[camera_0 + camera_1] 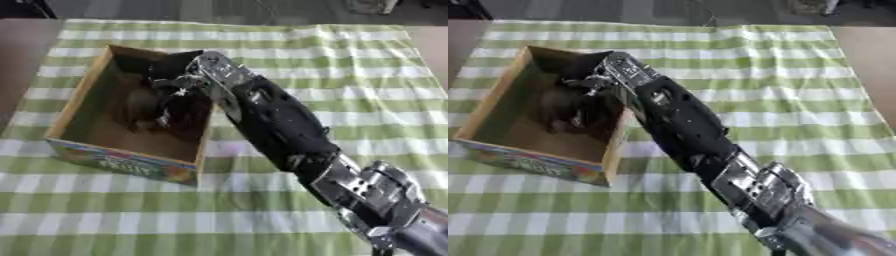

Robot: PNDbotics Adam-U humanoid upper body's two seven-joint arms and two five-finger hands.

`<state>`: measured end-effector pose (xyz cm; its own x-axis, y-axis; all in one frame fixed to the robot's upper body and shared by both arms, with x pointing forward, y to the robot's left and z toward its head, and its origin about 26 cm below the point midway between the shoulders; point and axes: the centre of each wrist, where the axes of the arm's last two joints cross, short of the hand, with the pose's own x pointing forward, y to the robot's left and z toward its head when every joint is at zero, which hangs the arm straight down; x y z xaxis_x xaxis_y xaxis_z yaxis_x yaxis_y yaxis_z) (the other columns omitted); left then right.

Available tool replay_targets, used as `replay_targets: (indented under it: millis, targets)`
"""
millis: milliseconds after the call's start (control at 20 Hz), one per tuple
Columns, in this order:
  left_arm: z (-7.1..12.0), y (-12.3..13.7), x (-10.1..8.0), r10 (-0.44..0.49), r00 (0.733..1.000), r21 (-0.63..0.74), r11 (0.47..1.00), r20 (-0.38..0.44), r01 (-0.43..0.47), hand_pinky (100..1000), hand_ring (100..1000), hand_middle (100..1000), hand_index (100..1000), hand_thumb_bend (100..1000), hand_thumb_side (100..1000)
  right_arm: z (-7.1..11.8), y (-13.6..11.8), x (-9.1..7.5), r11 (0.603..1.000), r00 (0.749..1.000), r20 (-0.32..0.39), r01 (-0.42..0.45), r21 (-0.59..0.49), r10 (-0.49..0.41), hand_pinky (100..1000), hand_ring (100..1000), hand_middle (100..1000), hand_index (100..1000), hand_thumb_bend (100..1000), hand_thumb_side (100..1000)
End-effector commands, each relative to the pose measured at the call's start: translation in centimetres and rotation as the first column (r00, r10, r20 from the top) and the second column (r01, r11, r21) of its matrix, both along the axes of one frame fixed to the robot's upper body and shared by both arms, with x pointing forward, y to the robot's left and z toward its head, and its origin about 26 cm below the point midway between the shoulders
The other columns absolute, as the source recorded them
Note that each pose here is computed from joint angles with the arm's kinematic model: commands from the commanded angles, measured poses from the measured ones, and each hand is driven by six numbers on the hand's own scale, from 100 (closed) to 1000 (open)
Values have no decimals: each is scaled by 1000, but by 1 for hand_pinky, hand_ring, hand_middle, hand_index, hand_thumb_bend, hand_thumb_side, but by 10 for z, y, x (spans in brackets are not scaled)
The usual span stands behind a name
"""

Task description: Pick up objects on the table and place them in the box.

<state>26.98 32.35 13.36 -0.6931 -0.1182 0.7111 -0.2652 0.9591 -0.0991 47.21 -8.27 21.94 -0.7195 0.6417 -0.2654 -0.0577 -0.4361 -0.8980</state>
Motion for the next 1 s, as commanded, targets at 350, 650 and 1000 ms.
replay_targets:
  millis: [350, 650, 1000]
  targets:
    - [9, -2, 0, -16, 999, 20, 1000, 28, 16, 336, 387, 695, 535, 100, 767, 34, 3, 0, 999, 997, 79, -6, -44, 9, 991, 1000, 969, 1000, 718, 518]
    - [9, -2, 0, -15, 1000, 22, 1000, 25, 14, 336, 387, 696, 534, 100, 767, 60, 0, -4, 1000, 994, 103, -22, -7, 23, 1000, 1000, 984, 1000, 787, 560]
    - [8, -1, -1, -10, 1000, 22, 1000, 21, 10, 336, 387, 696, 534, 100, 767, 84, -9, -12, 997, 995, 91, -43, 60, 38, 1000, 1000, 987, 1000, 796, 603]
